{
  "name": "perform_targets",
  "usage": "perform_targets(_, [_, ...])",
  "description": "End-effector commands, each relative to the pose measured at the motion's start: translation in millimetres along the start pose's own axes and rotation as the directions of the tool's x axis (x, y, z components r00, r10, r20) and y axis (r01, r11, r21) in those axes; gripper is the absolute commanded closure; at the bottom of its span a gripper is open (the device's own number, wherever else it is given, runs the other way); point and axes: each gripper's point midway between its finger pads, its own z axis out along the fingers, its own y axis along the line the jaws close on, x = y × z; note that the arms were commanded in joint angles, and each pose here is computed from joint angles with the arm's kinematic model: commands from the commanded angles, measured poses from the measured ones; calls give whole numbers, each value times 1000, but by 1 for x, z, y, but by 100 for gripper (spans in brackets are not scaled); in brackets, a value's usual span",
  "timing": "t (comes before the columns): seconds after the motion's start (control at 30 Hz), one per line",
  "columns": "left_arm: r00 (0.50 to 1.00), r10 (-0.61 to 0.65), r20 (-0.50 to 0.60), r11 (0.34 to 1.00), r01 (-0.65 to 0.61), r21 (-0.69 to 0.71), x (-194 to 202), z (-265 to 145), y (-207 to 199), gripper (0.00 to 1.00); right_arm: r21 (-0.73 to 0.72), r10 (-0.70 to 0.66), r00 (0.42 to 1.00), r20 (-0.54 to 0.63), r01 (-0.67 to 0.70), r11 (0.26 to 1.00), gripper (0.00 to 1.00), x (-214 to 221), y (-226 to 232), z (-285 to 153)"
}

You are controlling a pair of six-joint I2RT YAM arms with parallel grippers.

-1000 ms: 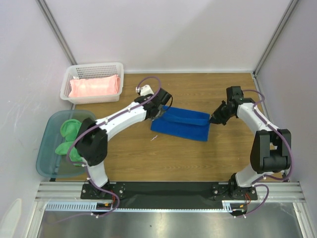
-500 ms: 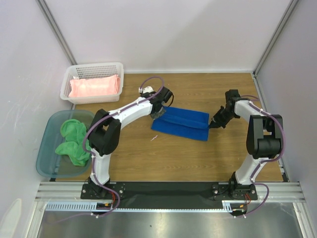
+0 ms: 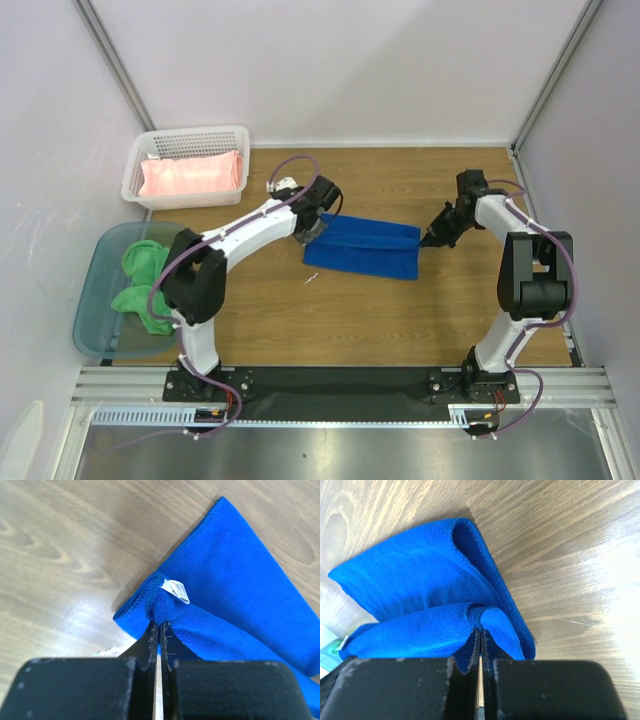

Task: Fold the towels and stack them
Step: Fold the towel

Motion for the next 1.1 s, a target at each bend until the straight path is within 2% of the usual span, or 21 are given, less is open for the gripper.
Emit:
perform_targets(0.0, [994, -67, 82, 998, 68, -8, -26, -30, 19, 100, -22, -43, 997, 58, 45, 999, 100, -6, 7, -23])
perform_targets(0.17, [992, -71, 103, 997, 71, 2, -23, -43, 26, 100, -25, -47, 997, 63, 48, 999, 100, 0, 4, -26])
perform_targets(0.37, [996, -50, 77, 998, 48, 27, -13, -27, 12, 100, -15, -40, 997, 62, 41, 999, 100, 1, -1, -21])
perform_targets(0.67, [998, -26, 55, 999, 27, -17, -12, 9, -4, 100, -16, -31, 997, 71, 32, 999, 100, -10, 3, -10])
perform_targets(1.07, [995, -17, 97, 999, 22, -42, -30, 34, -24, 100, -7, -28, 998, 64, 28, 1000, 100, -39, 14, 25])
